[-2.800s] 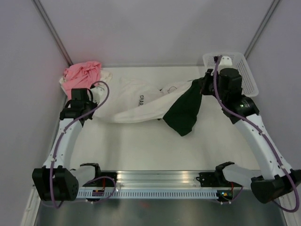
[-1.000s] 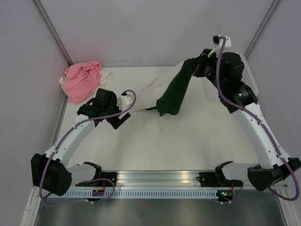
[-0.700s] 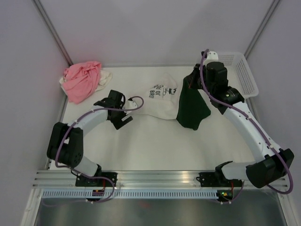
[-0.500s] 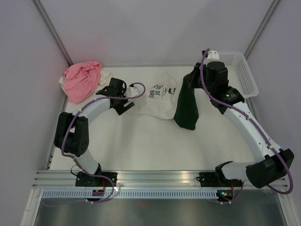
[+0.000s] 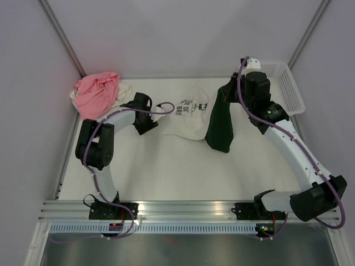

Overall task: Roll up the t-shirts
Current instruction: Flatten the tshirt

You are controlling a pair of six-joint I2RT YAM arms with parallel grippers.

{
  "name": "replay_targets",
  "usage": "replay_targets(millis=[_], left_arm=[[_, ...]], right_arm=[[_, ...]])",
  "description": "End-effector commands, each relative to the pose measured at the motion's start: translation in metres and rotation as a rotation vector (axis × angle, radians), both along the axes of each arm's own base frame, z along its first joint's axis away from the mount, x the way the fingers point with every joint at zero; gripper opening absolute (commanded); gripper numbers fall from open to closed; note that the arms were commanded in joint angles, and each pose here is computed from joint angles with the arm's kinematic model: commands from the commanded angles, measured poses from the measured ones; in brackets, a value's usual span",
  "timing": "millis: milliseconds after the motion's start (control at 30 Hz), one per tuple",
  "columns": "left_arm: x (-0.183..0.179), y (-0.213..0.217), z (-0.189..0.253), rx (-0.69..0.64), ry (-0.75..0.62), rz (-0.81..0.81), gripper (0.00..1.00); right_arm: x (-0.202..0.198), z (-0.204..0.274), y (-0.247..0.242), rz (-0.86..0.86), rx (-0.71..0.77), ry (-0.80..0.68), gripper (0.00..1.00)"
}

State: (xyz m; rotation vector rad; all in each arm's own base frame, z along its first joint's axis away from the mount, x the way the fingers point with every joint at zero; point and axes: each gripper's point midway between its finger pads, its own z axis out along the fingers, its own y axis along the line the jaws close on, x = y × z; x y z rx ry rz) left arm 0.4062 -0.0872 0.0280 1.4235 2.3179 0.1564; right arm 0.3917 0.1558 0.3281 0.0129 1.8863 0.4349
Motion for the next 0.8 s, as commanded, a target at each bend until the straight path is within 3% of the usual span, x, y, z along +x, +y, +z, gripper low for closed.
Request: replay_targets(millis=[0,67,167,267,500,533,767], left_arm=[[0.023,-0.002,0.016,-0.020,-0.054,0.007,0.62],[0.018,-0.007,0.013,-0.048,-0.034,0.008,0.53],[0.017,-0.010,0.022,-0.088,-0.039,0.059,0.03],[0.014,-0.007,0.038,-0.132,-0.068,0.118,0.02],[0.019,0.038,0.164,-0.224,-0.389,0.340,0.02],[0.010,0.045,0.198,-0.236,-0.473,0.348,0.02],[-0.053,0.068,0.340,-0.297,-0.732,0.401,0.02]], right_arm=[[0.004,0.013,-0.002,-0.013,0.012,-0.059,0.00],[0.003,0.013,-0.004,-0.016,0.013,-0.059,0.00],[0.001,0.017,-0.007,-0.022,0.014,-0.066,0.00],[-0.002,0.030,-0.016,-0.046,0.014,-0.095,0.00],[-0.023,0.076,-0.045,-0.122,0.001,-0.190,0.00],[-0.030,0.086,-0.050,-0.132,-0.001,-0.215,0.00],[-0.079,0.149,-0.088,-0.235,-0.003,-0.344,0.00]])
